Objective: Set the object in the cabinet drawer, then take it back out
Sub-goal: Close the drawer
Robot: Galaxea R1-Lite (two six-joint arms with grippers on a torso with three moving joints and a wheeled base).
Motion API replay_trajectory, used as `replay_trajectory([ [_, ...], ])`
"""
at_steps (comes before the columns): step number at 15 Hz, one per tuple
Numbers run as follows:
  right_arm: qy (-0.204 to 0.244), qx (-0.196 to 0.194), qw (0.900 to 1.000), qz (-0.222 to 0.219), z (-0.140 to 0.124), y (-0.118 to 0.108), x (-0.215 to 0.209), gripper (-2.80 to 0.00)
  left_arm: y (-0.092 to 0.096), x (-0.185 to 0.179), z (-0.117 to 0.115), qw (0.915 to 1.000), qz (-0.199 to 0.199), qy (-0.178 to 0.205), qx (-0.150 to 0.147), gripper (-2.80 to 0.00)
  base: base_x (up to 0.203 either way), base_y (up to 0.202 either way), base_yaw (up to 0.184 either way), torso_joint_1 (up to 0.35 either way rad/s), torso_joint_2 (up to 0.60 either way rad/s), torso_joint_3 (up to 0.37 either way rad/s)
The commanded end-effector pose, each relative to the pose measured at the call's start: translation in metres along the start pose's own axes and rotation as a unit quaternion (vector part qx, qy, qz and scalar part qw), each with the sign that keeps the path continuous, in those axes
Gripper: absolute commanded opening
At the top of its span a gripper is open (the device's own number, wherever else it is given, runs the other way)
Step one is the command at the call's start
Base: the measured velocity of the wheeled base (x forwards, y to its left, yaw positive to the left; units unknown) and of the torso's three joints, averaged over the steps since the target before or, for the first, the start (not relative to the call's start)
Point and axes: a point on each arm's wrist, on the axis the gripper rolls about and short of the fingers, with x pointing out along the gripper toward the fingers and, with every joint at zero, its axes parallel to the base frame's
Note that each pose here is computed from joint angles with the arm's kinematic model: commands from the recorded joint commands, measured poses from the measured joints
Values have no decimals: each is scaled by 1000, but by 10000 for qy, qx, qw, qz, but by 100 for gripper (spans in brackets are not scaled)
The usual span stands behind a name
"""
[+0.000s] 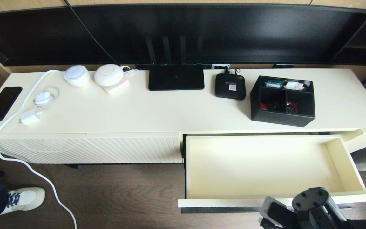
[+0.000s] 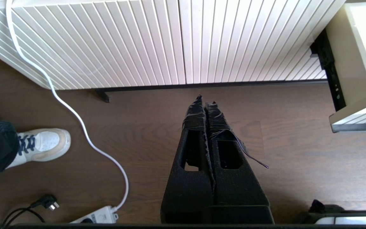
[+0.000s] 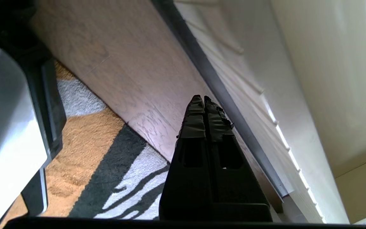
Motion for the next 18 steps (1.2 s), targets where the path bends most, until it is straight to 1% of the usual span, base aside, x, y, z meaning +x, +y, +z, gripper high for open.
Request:
replay_trajectory([
  [1, 62, 67, 9999, -62, 5, -2, 13, -280, 0, 0, 0, 10000, 1, 6, 0, -280, 0, 0, 0, 0, 0, 0],
  [5, -280, 422, 9980, -382, 25, -19, 21, -280, 0, 0, 0, 10000, 0, 11, 0, -280, 0, 0, 0, 0, 0, 0],
  [10, -372, 672, 9952, -610, 36, -36, 28, -280, 0, 0, 0, 10000, 0, 11, 0, -280, 0, 0, 0, 0, 0, 0],
  [18, -574, 1089, 9871, -1021, 59, -67, 47, -280, 0, 0, 0, 10000, 0, 11, 0, -280, 0, 0, 0, 0, 0, 0],
])
